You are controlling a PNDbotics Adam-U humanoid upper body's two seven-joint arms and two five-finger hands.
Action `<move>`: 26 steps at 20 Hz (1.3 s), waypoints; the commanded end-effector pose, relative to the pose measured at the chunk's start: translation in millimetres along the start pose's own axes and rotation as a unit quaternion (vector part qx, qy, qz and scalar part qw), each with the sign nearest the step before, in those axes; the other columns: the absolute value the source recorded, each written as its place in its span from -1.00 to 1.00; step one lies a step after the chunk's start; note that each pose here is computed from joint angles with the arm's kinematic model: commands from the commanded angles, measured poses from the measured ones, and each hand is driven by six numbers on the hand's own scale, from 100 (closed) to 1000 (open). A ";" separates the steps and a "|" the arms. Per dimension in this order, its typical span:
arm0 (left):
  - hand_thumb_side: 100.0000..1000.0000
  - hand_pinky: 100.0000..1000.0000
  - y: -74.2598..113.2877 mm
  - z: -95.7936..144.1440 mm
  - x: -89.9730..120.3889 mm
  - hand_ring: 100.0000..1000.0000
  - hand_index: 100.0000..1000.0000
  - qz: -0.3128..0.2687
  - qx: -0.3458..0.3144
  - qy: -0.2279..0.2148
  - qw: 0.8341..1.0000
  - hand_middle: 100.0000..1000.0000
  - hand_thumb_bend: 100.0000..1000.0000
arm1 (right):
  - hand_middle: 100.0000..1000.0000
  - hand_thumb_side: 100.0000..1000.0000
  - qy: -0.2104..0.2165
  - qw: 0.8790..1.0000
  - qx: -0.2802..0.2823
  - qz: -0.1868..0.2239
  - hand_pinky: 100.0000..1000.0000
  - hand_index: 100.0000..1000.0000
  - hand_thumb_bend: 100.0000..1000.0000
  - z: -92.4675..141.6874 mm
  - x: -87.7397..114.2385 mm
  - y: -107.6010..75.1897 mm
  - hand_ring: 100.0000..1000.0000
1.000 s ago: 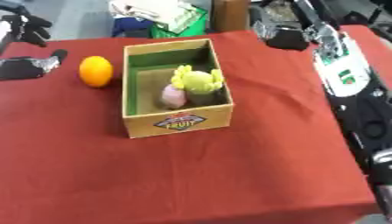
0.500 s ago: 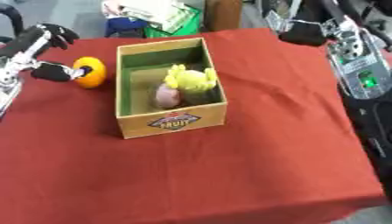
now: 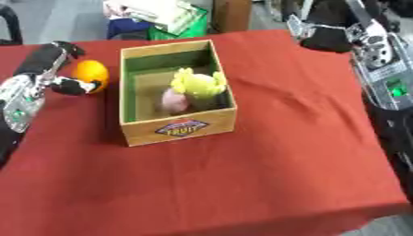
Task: Pick up objects on the table and place them in the box.
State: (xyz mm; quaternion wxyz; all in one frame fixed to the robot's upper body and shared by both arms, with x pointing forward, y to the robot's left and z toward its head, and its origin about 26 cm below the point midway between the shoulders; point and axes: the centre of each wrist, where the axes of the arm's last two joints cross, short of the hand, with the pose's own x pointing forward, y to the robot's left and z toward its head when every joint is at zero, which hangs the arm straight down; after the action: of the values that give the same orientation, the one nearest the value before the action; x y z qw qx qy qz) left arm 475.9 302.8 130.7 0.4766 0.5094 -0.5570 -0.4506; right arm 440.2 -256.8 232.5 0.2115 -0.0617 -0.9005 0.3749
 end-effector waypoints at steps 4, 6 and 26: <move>-0.87 -0.10 27.0 -3.8 -6.2 -0.56 -0.27 0.025 0.120 0.035 0.992 -0.73 -0.82 | 0.32 -0.65 -0.010 1.000 0.002 0.011 0.10 0.50 -1.00 -2.9 4.1 -11.0 0.44; -0.88 -0.10 40.5 -4.2 -2.2 -0.59 -0.31 0.067 0.164 0.038 0.984 -0.77 -0.96 | 0.32 -0.65 -0.010 1.000 0.006 0.012 0.10 0.49 -1.00 -2.1 3.7 -10.8 0.44; -0.79 0.23 37.7 -2.3 102.6 -0.07 0.26 0.314 -0.050 -0.268 0.909 -0.18 -0.31 | 0.32 -0.75 -0.139 0.986 -0.082 -0.029 0.21 0.48 -1.00 -49.9 68.1 -8.0 0.44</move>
State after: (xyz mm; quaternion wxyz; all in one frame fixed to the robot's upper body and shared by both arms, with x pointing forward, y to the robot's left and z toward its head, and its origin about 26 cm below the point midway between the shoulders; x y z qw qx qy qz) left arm 468.0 208.8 160.7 0.4726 0.1540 -0.7648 -0.4099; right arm 404.9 -213.7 277.7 0.1109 -0.0005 -0.9496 0.2931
